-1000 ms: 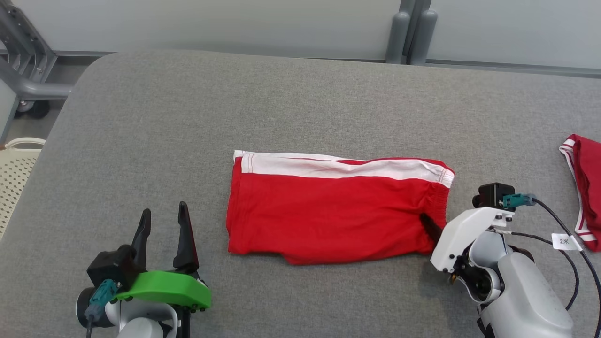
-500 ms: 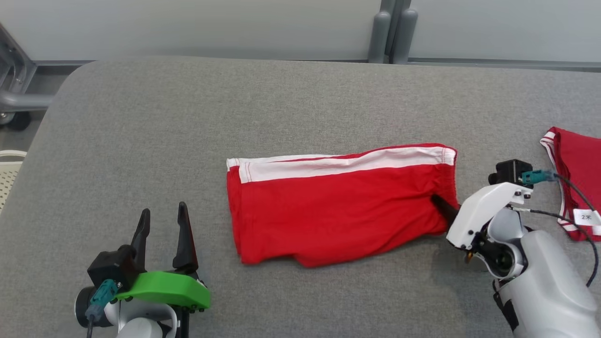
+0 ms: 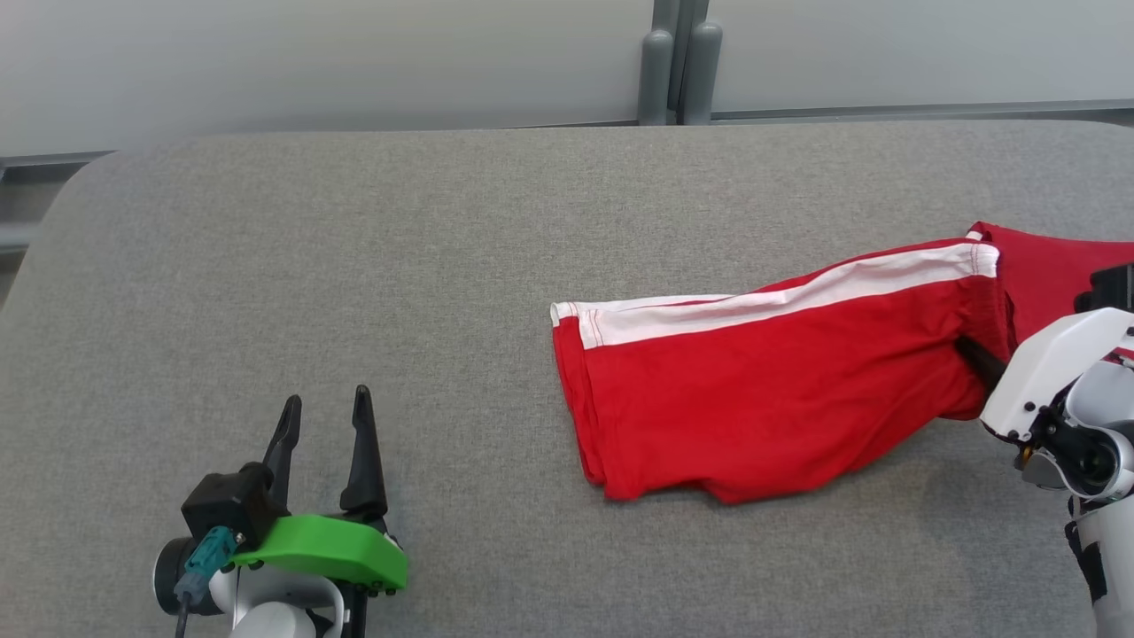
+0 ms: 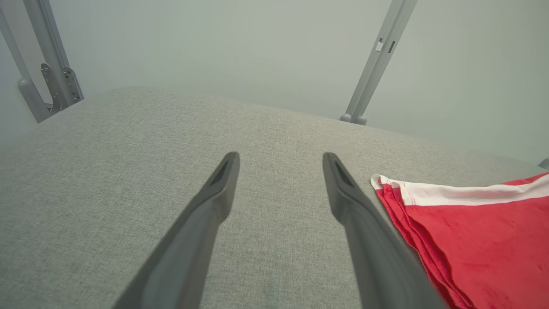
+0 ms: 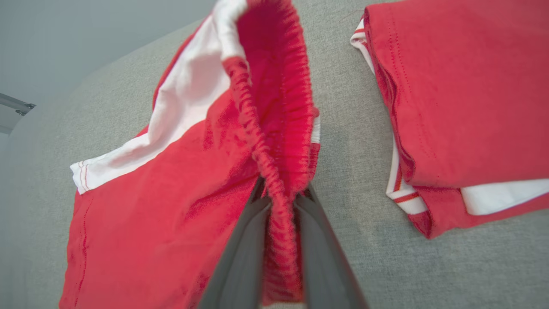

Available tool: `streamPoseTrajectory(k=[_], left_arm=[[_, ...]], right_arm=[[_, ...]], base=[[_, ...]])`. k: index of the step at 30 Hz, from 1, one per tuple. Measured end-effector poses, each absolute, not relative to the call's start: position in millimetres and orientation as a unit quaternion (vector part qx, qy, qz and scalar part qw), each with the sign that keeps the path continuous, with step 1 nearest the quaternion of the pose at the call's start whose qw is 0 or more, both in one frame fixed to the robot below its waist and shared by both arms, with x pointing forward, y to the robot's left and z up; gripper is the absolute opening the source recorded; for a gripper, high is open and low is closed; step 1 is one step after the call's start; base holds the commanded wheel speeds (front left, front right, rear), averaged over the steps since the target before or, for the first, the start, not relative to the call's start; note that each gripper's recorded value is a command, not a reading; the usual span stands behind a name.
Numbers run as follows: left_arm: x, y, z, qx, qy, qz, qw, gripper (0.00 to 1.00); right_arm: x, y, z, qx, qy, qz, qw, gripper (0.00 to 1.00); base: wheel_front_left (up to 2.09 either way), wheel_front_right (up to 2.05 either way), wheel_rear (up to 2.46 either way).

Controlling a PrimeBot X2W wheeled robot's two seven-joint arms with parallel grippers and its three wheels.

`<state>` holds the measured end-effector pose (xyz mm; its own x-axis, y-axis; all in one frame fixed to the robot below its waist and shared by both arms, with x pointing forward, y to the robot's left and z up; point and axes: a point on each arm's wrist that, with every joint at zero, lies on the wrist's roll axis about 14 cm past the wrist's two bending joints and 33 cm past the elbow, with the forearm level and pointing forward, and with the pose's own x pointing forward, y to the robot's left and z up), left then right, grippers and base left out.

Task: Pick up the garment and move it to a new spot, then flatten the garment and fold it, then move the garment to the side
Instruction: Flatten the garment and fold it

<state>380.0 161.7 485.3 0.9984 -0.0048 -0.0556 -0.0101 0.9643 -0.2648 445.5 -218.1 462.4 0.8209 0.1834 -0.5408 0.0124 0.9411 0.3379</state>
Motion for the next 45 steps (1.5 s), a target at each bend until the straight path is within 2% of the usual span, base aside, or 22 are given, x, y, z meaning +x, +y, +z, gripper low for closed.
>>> streamPoseTrajectory(k=[7, 18, 29, 45], left_arm=[[382.7, 151.5, 490.4, -0.138, 0.025, -0.015, 0.99, 1.0], [380.3, 150.5, 496.5, -0.144, 0.018, -0.017, 0.989, 1.0], [375.3, 156.2, 499.6, -0.158, 0.011, -0.005, 0.987, 1.0], [371.2, 161.4, 498.0, -0.169, 0.007, 0.009, 0.986, 1.0]], right_arm=[[439.6, -200.3, 474.5, 0.186, 0.288, 0.07, 0.937, 0.0], [433.7, -131.4, 508.6, 0.162, 0.268, 0.18, 0.932, 0.0], [421.7, -57.5, 504.2, 0.132, 0.296, 0.264, 0.908, 0.0], [428.8, -12.1, 457.0, 0.078, 0.352, 0.278, 0.89, 0.0]], base=[[0.0, 0.0, 0.0], [0.0, 0.0, 0.0], [0.0, 0.0, 0.0], [0.0, 0.0, 0.0]])
